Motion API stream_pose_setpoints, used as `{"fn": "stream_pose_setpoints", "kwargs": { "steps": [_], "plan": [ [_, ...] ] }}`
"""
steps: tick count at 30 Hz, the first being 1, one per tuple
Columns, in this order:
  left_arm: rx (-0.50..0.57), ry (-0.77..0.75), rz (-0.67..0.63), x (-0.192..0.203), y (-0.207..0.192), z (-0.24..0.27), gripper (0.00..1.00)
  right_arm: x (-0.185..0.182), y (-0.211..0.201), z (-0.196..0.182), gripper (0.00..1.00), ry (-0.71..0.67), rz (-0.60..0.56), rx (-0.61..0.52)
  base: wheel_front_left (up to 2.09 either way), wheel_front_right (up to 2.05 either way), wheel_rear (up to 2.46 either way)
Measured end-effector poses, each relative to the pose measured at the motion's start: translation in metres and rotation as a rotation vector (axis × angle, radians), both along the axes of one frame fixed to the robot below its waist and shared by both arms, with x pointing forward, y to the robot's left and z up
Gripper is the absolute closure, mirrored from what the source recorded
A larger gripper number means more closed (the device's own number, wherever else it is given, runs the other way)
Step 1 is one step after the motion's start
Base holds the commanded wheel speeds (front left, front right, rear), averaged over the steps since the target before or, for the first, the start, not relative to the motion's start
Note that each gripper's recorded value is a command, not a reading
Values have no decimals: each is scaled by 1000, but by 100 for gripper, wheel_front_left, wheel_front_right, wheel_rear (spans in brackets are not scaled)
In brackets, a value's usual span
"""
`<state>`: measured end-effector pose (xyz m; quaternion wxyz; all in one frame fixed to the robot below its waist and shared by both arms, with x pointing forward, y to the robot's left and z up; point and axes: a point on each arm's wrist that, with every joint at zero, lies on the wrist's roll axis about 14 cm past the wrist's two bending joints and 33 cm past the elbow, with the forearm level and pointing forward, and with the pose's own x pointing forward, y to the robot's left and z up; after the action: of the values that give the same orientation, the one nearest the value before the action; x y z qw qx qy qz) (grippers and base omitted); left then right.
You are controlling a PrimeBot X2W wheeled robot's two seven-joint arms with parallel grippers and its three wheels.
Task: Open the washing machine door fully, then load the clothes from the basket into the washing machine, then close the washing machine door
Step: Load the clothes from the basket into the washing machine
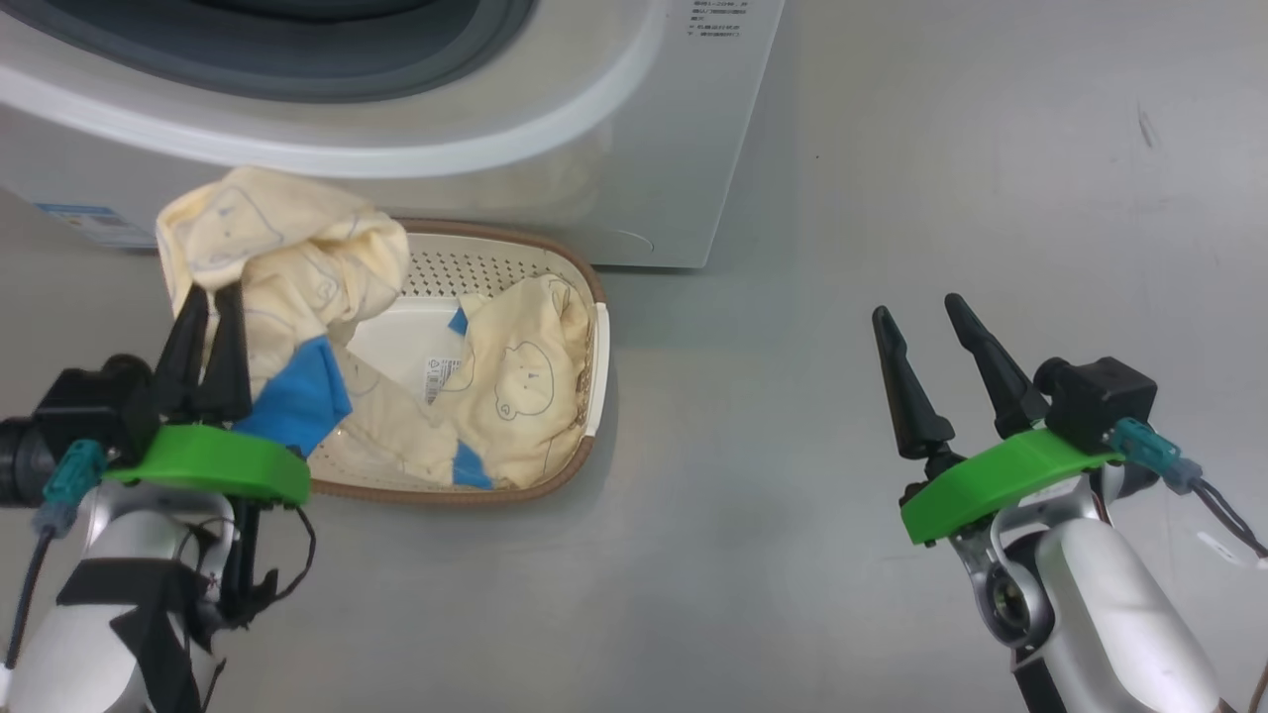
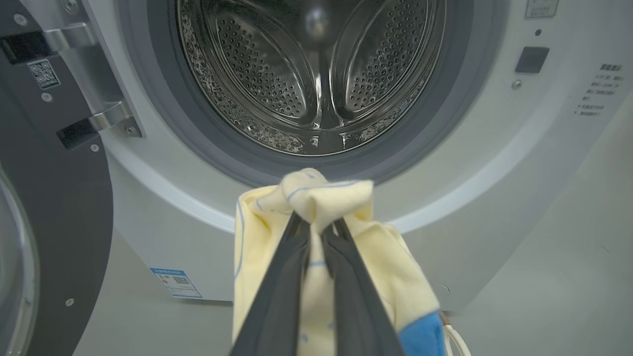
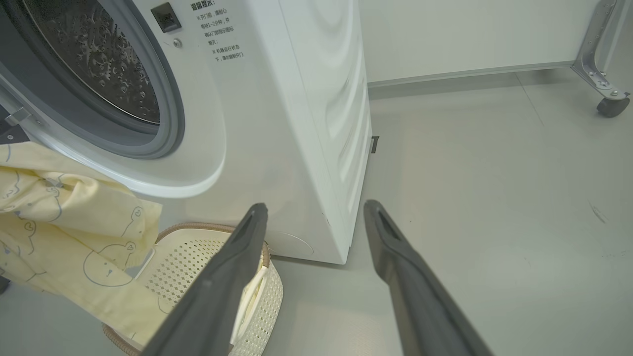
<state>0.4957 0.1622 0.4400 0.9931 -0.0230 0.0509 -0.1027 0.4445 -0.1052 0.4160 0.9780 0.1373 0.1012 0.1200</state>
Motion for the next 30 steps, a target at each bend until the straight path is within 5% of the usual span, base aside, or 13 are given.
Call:
{"fn": "stream_pose_setpoints", "kwargs": {
  "steps": [12,30],
  "plan": [
    [-54,-193,41,32,14,49,100,-1,-5,-18,0,45,-13,1,0,0,0],
    [-69,-398,-22,150,-6,97,100,8,-29,-58,0,112,-91,18,0,0,0]
  ]
}}
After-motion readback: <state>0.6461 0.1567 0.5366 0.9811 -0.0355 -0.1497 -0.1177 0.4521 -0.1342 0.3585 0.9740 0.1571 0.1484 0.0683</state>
